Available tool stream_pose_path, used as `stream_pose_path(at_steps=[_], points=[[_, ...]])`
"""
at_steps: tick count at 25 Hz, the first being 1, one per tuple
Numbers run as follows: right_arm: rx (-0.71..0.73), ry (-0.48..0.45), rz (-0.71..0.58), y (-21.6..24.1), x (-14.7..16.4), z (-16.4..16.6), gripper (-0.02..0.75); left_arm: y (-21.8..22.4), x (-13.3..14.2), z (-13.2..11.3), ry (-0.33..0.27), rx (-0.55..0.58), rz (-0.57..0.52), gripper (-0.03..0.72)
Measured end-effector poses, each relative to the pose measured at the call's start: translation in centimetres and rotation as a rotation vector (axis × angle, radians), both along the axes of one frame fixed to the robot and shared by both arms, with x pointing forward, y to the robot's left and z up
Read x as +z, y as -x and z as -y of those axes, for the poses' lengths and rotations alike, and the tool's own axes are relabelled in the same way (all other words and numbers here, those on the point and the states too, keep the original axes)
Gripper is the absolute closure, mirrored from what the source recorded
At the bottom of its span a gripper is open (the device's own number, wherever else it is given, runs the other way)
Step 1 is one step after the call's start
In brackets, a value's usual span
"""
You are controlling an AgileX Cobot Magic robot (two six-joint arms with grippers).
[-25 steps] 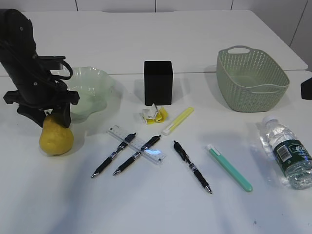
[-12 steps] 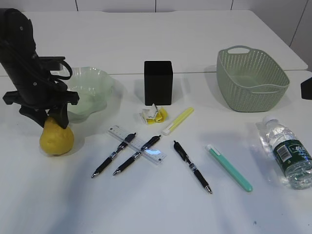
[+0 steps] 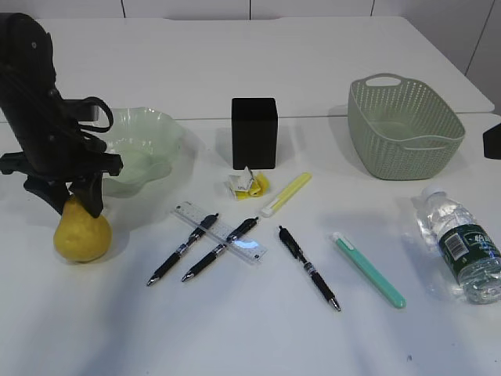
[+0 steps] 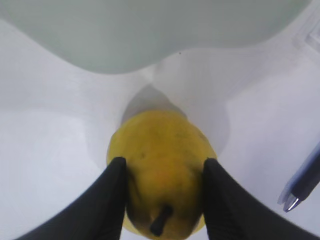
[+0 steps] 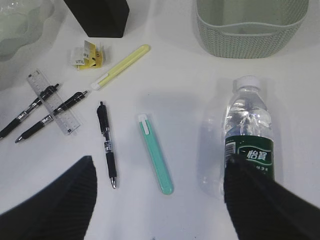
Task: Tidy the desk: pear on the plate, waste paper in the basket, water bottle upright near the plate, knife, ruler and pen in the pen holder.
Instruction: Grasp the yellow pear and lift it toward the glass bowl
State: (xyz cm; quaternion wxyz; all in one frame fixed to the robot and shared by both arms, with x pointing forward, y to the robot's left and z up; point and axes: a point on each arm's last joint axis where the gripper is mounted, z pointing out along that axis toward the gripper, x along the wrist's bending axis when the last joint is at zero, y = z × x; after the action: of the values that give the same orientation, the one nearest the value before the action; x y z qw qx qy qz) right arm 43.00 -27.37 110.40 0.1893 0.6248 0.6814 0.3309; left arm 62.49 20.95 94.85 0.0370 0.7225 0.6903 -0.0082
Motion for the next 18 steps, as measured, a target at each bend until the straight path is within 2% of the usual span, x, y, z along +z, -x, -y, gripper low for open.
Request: stream_pose_path(at_steps=[6,18], points=[[0.0,0.0,0.0,0.0,0.0,0.0,0.152,0.3,0.4,-0.1,-0.002,0.0,-0.012,0.381],[0.001,0.005,0.001,0.0,0.0,0.0,0.152,0.6,4.3,-0.1,0.027,0.003,0.123,0.382]])
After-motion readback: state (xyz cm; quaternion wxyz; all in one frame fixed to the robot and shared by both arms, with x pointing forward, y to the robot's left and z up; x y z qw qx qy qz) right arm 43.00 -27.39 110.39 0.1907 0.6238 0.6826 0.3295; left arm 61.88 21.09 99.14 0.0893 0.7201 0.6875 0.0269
